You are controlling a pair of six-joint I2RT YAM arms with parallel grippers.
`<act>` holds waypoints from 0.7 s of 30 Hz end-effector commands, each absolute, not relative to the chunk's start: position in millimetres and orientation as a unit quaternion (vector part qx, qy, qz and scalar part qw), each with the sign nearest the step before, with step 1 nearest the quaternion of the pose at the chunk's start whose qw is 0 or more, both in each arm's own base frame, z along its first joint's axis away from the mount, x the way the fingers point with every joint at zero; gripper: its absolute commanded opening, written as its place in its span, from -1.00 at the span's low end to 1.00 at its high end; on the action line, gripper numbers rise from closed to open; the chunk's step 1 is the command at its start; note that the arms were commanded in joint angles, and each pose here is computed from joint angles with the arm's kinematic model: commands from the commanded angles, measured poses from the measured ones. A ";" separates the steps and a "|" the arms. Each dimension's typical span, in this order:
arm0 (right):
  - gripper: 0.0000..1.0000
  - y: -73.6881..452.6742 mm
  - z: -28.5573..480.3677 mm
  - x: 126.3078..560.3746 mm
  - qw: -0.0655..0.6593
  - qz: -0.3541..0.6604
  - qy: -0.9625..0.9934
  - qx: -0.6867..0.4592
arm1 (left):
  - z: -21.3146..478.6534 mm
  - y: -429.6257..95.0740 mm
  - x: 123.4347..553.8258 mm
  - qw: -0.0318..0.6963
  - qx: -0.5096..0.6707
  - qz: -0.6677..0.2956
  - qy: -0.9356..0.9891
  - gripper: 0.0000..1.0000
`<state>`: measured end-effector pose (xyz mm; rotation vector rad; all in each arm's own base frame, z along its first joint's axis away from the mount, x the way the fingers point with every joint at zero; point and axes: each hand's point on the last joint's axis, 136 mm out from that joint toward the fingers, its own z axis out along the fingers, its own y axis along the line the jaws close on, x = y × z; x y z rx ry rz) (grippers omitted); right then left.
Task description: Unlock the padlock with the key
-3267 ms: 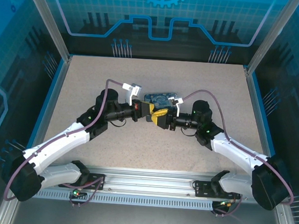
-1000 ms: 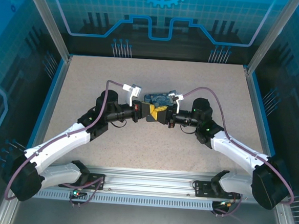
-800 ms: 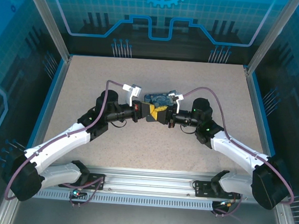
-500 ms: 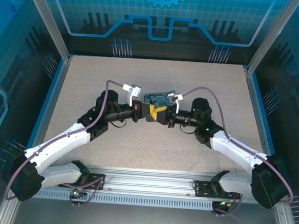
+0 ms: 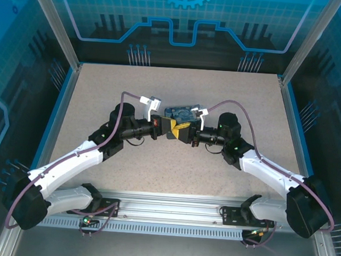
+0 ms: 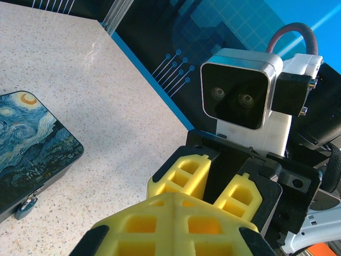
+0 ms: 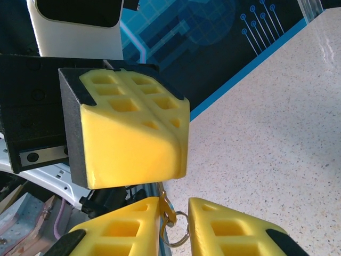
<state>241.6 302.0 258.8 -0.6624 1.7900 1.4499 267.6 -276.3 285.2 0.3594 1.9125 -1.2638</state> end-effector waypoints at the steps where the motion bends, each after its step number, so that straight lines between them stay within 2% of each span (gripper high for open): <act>1: -0.60 304.0 253.1 233.5 0.350 0.568 0.698 -0.258 | 292.7 -278.8 265.3 0.409 0.150 -0.507 0.744 -1.00; 6: -0.74 305.0 255.1 234.5 0.352 0.568 0.698 -0.256 | 290.4 -279.0 265.3 0.405 0.149 -0.507 0.746 -1.00; 9: -0.91 304.4 256.1 235.5 0.355 0.566 0.699 -0.255 | 289.8 -278.7 265.4 0.406 0.149 -0.506 0.746 -1.00; 10: -0.95 303.9 256.1 235.4 0.357 0.564 0.700 -0.254 | 289.7 -278.9 265.3 0.406 0.150 -0.505 0.746 -0.94; 17: -1.00 289.9 249.0 240.7 0.378 0.519 0.728 -0.242 | 289.9 -266.1 268.2 0.430 0.151 -0.463 0.760 -0.11; 21: -1.00 264.1 235.5 251.7 0.394 0.460 0.768 -0.208 | 287.0 -257.2 272.1 0.443 0.144 -0.434 0.771 0.20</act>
